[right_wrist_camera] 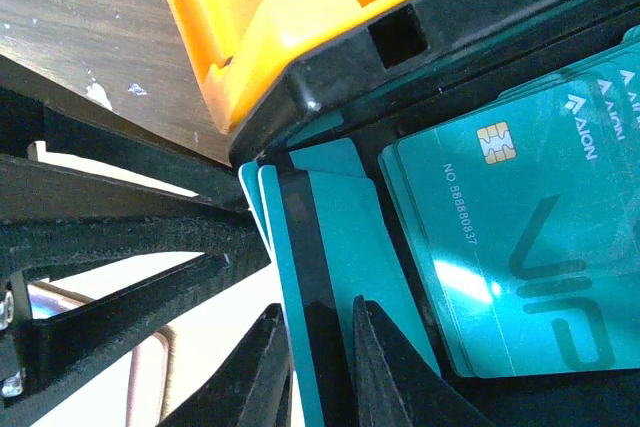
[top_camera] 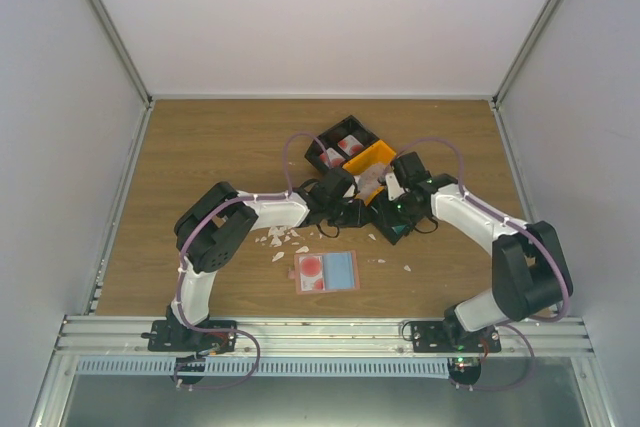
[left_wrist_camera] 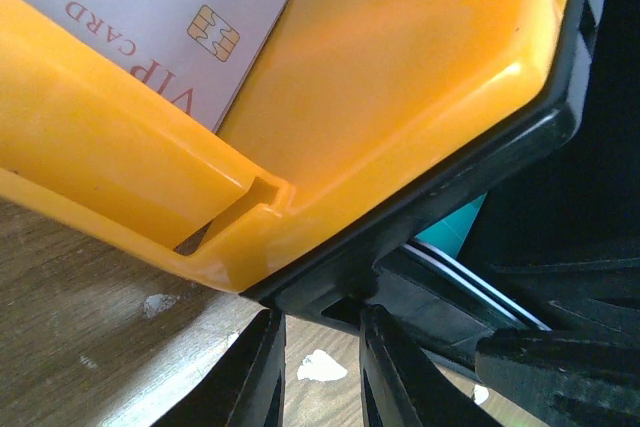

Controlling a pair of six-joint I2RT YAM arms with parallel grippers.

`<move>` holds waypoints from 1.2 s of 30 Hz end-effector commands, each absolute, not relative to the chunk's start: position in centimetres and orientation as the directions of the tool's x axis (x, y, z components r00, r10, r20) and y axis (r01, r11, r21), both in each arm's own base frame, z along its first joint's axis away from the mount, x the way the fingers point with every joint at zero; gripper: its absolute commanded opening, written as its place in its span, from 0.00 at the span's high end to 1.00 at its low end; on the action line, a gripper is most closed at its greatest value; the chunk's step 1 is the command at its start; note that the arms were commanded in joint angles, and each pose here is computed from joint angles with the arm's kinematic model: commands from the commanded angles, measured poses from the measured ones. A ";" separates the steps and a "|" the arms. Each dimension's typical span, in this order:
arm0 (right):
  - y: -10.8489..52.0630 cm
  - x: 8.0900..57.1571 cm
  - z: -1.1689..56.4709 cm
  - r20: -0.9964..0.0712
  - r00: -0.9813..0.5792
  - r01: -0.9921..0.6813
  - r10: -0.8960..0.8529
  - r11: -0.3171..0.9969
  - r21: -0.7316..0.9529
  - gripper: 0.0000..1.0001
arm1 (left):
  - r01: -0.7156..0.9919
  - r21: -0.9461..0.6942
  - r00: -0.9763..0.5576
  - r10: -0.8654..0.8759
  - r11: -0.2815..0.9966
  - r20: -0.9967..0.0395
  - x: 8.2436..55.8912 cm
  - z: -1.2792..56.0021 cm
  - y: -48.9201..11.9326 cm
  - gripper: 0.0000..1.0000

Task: Put the credit cards into the card holder
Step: Pick up the credit card from the storage box.

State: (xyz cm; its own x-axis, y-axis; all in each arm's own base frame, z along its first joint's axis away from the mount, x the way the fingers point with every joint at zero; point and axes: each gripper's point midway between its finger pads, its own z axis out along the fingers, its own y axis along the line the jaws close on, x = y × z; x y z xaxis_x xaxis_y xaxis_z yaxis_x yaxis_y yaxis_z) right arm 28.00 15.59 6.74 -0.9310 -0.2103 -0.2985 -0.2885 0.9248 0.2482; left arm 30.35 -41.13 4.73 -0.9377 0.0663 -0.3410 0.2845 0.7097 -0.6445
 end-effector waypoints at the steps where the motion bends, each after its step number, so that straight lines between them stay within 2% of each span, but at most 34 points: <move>1: 16.2 27.0 7.0 -0.282 -0.941 -0.277 -0.189 0.907 0.317 0.82 | 0.323 -0.645 -0.919 0.067 0.693 -0.388 31.3 5.2 -42.3 0.76; 14: 16.2 26.9 7.1 -0.282 -0.942 -0.273 -0.180 0.901 0.339 0.80 | 0.324 -0.638 -0.918 0.069 0.698 -0.391 31.6 5.1 -42.4 0.76; 21: 14.9 27.6 6.9 -0.287 -0.947 -0.230 -0.143 0.927 0.297 0.94 | 0.326 -0.638 -0.917 0.070 0.698 -0.392 31.6 5.3 -42.3 0.76; 27: 12.9 29.2 7.5 -0.319 -0.943 -0.166 -0.091 0.962 0.216 0.99 | 0.338 -0.637 -0.909 0.065 0.693 -0.411 31.7 6.2 -42.2 0.76; 32: 12.3 30.4 9.0 -0.373 -0.927 -0.132 -0.048 0.971 0.202 0.99 | 0.362 -0.631 -0.890 0.054 0.686 -0.453 31.9 8.1 -41.9 0.71; 36: 12.1 31.2 10.5 -0.432 -0.902 -0.112 -0.004 0.968 0.226 0.99 | 0.388 -0.633 -0.872 0.045 0.670 -0.487 31.8 10.0 -41.8 0.62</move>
State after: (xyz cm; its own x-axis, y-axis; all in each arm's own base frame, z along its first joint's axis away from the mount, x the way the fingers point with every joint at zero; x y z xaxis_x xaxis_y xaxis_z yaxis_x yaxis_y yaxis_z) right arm 29.84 12.33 7.80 -0.9335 -0.0738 -0.3510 -0.1504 0.9689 0.1963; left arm 30.92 -41.22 5.28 -0.9236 0.0769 -0.3756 0.3134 0.7159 -0.6239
